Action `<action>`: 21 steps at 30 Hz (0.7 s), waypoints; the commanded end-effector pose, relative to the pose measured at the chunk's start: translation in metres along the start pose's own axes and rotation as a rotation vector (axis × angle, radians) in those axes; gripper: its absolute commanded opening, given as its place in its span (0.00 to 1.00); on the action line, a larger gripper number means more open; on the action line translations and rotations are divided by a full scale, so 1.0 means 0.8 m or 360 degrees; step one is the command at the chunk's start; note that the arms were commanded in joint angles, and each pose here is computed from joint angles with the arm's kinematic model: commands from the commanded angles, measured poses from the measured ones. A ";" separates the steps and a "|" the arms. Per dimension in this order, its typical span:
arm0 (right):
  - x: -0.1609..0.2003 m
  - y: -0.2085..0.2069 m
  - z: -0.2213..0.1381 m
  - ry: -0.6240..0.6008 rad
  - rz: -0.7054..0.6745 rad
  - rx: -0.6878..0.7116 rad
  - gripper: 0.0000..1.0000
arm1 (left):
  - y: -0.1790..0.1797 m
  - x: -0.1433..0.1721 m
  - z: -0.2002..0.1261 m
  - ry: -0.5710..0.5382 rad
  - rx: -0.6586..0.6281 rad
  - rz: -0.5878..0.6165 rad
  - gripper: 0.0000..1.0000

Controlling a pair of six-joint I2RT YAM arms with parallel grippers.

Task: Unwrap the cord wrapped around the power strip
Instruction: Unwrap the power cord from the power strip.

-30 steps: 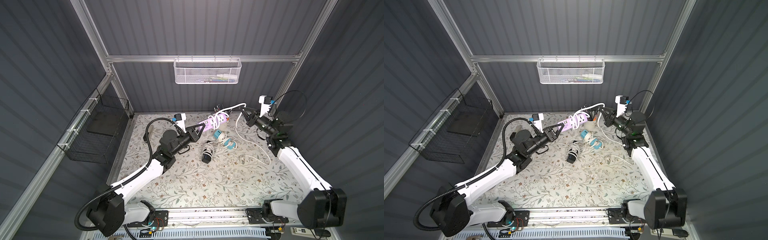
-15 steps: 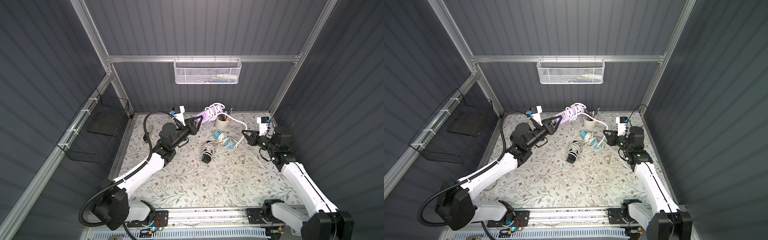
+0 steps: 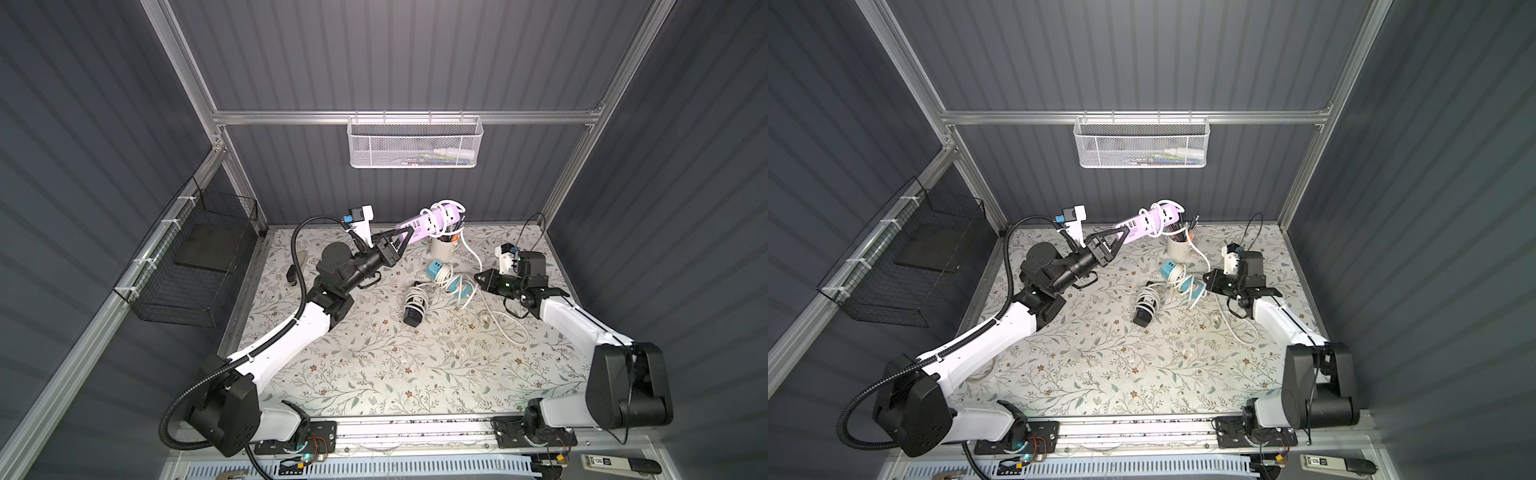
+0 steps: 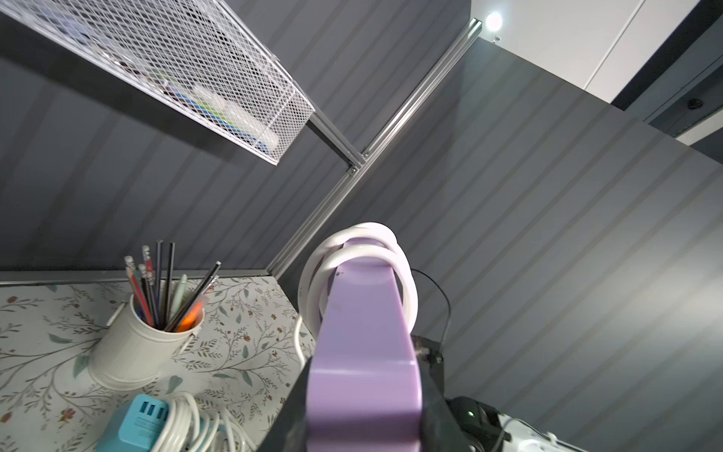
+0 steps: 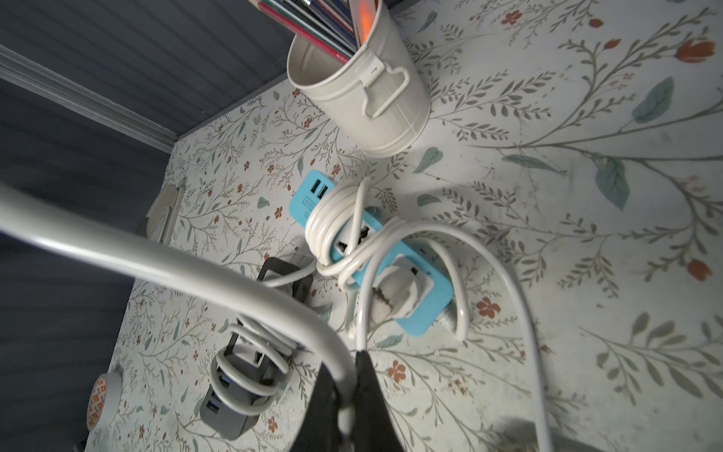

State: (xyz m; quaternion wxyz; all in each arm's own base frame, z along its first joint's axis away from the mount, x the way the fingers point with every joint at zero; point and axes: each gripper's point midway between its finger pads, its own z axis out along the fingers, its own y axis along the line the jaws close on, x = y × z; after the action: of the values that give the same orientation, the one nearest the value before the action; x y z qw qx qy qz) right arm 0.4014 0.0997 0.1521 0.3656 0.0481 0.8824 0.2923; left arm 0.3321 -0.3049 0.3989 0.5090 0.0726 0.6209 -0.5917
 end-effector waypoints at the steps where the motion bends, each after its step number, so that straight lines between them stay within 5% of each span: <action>1: -0.054 0.013 0.005 -0.0145 -0.0043 -0.0002 0.00 | -0.025 0.014 -0.002 0.0029 0.0169 -0.0080 0.00; 13: -0.186 0.081 -0.054 -0.0428 -0.0198 -0.0098 0.00 | 0.042 0.086 -0.027 0.0198 -0.0081 -0.0202 0.00; 21: -0.189 0.072 -0.126 -0.0511 -0.0198 -0.0010 0.00 | 0.082 0.085 -0.033 0.0109 -0.0267 -0.0108 0.00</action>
State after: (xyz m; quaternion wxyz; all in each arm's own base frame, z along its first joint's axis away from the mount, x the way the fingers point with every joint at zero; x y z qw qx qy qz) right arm 0.4529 0.0658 0.3332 0.5246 0.0311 0.8056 0.2735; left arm 0.3202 -0.3090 0.2857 0.4221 0.0316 0.7064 -0.5673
